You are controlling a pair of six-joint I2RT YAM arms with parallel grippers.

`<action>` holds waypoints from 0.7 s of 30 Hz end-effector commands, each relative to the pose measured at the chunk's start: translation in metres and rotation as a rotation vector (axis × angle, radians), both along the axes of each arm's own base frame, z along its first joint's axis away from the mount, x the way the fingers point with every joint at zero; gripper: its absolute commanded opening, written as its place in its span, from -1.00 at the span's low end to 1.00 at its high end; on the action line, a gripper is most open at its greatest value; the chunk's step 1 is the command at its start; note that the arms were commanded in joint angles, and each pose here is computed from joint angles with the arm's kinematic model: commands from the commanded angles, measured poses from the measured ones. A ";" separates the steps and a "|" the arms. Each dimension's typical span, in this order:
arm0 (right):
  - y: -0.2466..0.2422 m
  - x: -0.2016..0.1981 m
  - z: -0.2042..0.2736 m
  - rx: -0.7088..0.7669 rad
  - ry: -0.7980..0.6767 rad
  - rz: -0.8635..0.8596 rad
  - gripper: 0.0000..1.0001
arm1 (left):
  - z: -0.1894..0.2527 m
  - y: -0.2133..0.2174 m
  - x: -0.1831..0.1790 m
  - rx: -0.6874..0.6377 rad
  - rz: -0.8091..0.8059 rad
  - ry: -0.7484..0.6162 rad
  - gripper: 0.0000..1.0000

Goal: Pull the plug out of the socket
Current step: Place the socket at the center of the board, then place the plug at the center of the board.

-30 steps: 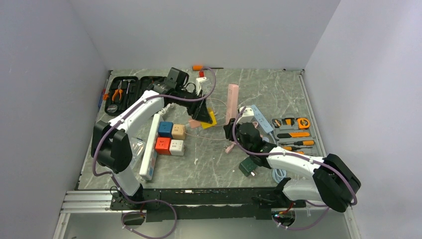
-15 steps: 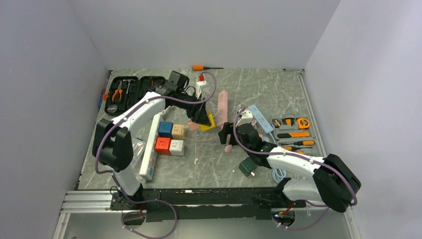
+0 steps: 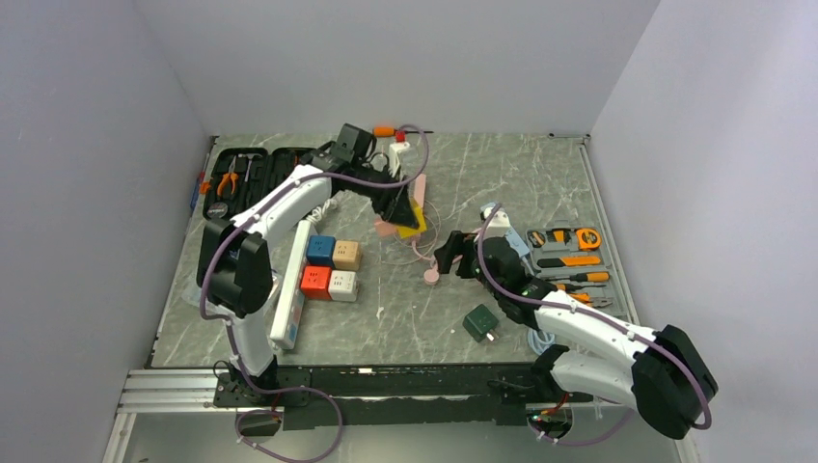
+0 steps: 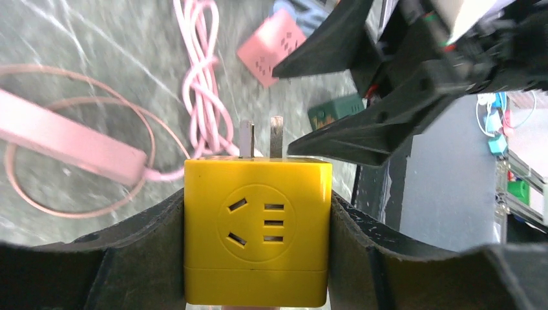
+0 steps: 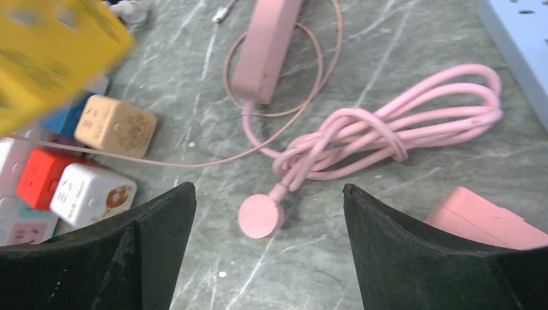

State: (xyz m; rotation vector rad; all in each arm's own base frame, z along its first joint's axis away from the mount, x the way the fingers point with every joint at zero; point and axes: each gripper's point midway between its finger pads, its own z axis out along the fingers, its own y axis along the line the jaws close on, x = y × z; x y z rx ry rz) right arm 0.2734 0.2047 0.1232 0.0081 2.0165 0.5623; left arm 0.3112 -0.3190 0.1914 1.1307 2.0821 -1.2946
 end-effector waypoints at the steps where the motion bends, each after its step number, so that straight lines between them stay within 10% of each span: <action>1: -0.015 0.009 -0.009 0.001 0.079 -0.086 0.70 | 0.071 -0.009 0.016 -0.133 -0.027 -0.120 -1.00; 11: 0.006 0.006 0.022 0.076 -0.062 0.049 0.68 | 0.217 -0.014 0.010 -0.389 -0.057 -0.259 -1.00; 21: 0.041 0.036 0.049 -0.153 -0.375 0.133 0.60 | 0.234 -0.010 0.006 -0.415 -0.046 -0.291 -1.00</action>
